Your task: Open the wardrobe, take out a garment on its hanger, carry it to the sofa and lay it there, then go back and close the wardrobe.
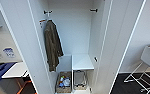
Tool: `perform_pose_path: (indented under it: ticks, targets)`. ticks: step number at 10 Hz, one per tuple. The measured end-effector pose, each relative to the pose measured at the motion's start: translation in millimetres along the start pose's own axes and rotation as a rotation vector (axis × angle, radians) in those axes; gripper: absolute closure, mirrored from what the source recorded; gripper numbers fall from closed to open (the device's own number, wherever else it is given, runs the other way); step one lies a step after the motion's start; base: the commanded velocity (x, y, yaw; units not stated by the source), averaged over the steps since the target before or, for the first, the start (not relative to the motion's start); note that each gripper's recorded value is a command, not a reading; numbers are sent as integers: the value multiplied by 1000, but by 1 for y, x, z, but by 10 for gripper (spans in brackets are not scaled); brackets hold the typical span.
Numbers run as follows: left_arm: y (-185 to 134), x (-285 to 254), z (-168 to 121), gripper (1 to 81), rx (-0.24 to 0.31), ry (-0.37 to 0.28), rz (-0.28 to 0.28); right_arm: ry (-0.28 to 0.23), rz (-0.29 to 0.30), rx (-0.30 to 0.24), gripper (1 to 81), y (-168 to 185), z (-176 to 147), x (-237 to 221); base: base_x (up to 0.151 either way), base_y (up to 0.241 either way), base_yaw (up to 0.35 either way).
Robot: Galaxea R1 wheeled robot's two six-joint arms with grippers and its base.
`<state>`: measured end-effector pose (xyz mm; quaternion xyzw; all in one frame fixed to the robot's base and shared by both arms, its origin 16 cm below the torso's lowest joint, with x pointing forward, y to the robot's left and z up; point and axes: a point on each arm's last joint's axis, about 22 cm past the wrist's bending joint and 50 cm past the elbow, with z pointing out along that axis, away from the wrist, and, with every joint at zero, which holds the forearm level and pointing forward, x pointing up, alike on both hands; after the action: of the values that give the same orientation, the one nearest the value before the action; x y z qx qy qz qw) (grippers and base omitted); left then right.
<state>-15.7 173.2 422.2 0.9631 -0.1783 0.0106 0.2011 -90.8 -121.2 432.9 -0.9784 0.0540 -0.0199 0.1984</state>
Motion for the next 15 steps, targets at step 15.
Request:
perform_pose_path:
  ticks: [15]
  targets:
    - [-36, -45, -11, 10, 142, -54, -227, -5, 1, -1, 10, -1, 0, -1, 0, 0, 12]
